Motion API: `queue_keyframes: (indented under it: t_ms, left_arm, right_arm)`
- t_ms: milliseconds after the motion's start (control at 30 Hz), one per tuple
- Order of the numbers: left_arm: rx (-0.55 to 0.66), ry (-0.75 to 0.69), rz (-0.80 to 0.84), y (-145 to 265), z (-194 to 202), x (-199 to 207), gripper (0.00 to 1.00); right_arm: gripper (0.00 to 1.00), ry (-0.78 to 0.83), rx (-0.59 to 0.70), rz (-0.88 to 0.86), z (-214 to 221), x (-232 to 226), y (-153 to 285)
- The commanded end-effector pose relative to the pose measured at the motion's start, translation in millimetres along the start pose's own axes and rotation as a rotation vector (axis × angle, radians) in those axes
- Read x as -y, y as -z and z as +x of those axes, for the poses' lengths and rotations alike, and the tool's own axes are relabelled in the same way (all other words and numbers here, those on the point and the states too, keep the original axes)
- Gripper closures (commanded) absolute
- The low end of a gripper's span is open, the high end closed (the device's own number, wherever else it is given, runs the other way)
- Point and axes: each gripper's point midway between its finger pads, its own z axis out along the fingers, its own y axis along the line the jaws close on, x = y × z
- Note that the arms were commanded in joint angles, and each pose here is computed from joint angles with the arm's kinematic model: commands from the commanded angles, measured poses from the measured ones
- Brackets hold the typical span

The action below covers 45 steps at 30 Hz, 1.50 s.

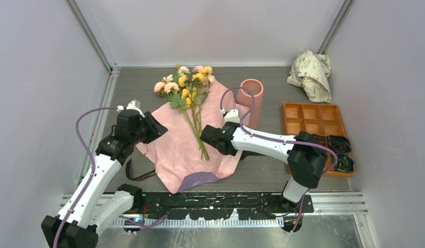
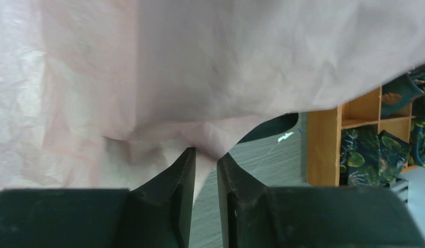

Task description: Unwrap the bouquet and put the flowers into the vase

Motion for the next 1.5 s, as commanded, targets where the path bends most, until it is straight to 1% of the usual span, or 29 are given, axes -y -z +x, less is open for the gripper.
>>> queue_keyframes:
  t_ms: [0,67,200,300,500,600,733,800,867,1000,1133,1233,1300,1367,1467]
  left_arm:
    - [-0.021,-0.076,0.099,-5,7,23,0.59]
    - [-0.043,-0.108,0.108,-6,14,26,0.59]
    - [-0.103,-0.162,0.158,-9,34,39,0.59]
    - [-0.151,-0.202,0.188,-15,55,48,0.59]
    - [-0.254,-0.273,0.170,-31,106,47,0.61]
    - [-0.309,-0.323,0.166,-33,132,48,0.65]
    - [-0.380,-0.379,0.195,-23,165,57,0.67]
    - [-0.405,-0.406,0.196,-18,182,59,0.67]
    - [-0.454,-0.451,0.214,-9,206,62,0.68]
    - [-0.562,-0.577,0.265,16,259,69,0.69]
    - [-0.683,-0.719,0.331,47,311,74,0.71]
    - [-0.735,-0.807,0.385,67,337,82,0.73]
    - [-0.739,-0.850,0.414,79,347,89,0.75]
    - [-0.719,-0.876,0.424,86,347,95,0.76]
    - [-0.646,-0.894,0.418,95,327,102,0.77]
  right_arm:
    - [0.72,-0.061,0.012,0.068,3,27,9]
    - [0.71,-0.073,0.021,0.056,4,33,18]
    - [0.69,-0.121,0.095,0.008,-12,45,45]
    - [0.69,-0.184,0.171,-0.087,-33,48,70]
    - [0.71,-0.344,0.254,-0.293,-71,58,108]
    - [0.71,-0.350,0.293,-0.331,-86,61,119]
    - [0.71,-0.315,0.316,-0.344,-103,55,129]
    - [0.71,-0.302,0.313,-0.387,-110,43,136]
    - [0.71,-0.300,0.307,-0.458,-116,27,144]
    - [0.70,-0.305,0.283,-0.565,-128,3,155]
    - [0.70,-0.307,0.265,-0.599,-139,-9,158]
    - [0.69,-0.309,0.228,-0.610,-147,-17,151]
    - [0.69,-0.301,0.175,-0.609,-146,-24,137]
    - [0.69,-0.291,0.116,-0.612,-143,-33,119]
    - [0.69,-0.265,0.054,-0.607,-139,-45,96]
